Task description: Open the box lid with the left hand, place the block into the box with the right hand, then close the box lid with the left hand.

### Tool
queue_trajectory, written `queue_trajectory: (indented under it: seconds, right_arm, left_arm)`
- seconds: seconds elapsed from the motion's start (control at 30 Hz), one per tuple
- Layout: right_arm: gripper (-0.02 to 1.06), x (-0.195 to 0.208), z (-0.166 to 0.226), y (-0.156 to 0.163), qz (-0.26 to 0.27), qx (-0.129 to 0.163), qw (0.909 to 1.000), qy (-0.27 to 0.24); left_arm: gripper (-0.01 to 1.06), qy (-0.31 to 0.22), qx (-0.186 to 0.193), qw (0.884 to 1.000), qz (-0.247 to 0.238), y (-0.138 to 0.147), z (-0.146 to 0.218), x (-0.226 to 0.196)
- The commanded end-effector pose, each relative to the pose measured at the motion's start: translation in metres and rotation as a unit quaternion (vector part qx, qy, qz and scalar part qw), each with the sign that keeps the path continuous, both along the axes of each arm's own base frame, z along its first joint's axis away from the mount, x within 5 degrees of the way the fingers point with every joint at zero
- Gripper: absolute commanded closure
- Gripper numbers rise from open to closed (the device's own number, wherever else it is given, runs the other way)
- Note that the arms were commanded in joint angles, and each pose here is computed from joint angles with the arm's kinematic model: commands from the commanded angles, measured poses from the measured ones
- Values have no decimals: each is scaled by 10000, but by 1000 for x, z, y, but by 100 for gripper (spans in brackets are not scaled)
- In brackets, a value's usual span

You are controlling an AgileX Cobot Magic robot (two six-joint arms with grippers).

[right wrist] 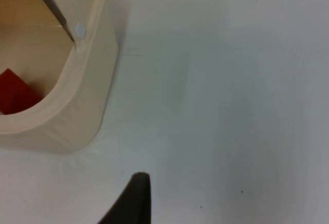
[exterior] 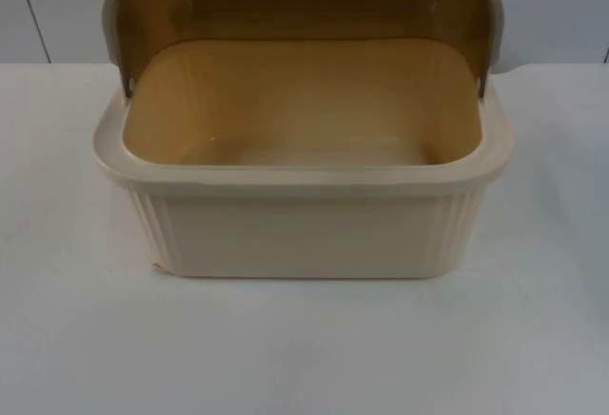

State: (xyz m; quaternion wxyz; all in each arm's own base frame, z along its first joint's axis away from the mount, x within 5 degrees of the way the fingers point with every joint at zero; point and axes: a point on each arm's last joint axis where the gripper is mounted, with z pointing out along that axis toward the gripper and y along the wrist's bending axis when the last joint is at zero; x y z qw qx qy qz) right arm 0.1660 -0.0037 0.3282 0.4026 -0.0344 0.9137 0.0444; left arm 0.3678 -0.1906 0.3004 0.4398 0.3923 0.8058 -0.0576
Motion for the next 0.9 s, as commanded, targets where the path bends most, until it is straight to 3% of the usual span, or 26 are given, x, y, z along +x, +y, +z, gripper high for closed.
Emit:
queue_trajectory:
  seconds: [0.0, 0.23, 0.57, 0.87]
  right_arm:
    - [-1, 1, -1, -2, -23, -69, 10000, -42]
    - [-1, 1, -1, -2, -28, -71, 10000, -59]
    - [-1, 2, 0, -2, -44, -67, 9999, -111]
    - [-1, 2, 0, -2, -44, -67, 9999, -111]
  left_arm:
    - [105, -5, 69, 10000, -44, -2, -3, 1]
    - [105, 57, 172, 9998, -89, -2, -6, 0]
    - [105, 426, 944, 9918, -755, -20, -20, -19]
    - [105, 707, 1600, 9811, -824, -30, -31, -32]
